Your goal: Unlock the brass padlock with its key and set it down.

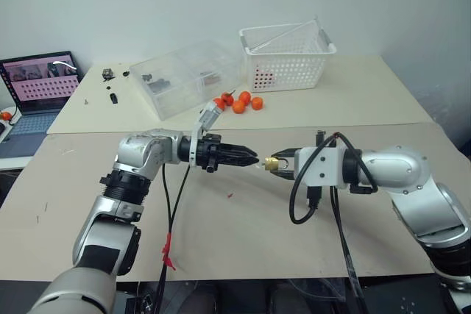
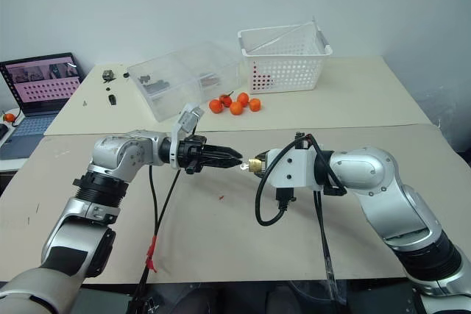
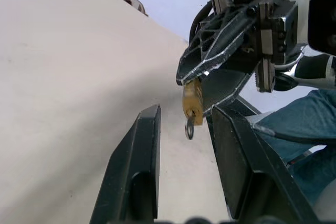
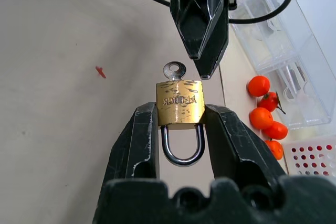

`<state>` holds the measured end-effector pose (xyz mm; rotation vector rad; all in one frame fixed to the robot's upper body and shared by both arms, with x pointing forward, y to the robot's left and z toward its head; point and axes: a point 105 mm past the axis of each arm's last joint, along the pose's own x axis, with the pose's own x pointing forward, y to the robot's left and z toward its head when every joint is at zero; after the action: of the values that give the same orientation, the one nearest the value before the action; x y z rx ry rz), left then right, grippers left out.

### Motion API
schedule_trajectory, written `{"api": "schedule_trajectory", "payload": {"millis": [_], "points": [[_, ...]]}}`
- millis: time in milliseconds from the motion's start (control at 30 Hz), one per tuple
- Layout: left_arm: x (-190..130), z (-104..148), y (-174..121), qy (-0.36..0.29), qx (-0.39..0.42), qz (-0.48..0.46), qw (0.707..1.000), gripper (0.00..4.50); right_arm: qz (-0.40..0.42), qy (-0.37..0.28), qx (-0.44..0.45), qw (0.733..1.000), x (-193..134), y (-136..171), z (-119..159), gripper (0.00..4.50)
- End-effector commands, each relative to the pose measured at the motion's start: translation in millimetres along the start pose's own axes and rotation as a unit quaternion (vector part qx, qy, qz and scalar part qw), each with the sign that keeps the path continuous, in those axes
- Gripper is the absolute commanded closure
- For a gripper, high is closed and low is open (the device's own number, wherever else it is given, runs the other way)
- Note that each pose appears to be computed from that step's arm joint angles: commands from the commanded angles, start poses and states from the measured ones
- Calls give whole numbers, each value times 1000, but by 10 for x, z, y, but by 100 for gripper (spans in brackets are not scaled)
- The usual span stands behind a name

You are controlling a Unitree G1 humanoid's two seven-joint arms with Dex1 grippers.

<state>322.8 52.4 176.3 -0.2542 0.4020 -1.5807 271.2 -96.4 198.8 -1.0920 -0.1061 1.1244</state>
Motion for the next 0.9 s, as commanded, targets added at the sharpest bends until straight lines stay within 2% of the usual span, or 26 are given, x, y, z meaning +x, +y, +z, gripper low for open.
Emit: {"api": "schedule_trajectory", "payload": {"millis": [33,900], "points": [[11,140,-82,-9,27,-13,1000,291,-19,-2,-17,1000,-67,-79,79,357],[52,116,-85,0,33,-21,999,291,-41,11,-33,999,-114,-253,66,357]]}}
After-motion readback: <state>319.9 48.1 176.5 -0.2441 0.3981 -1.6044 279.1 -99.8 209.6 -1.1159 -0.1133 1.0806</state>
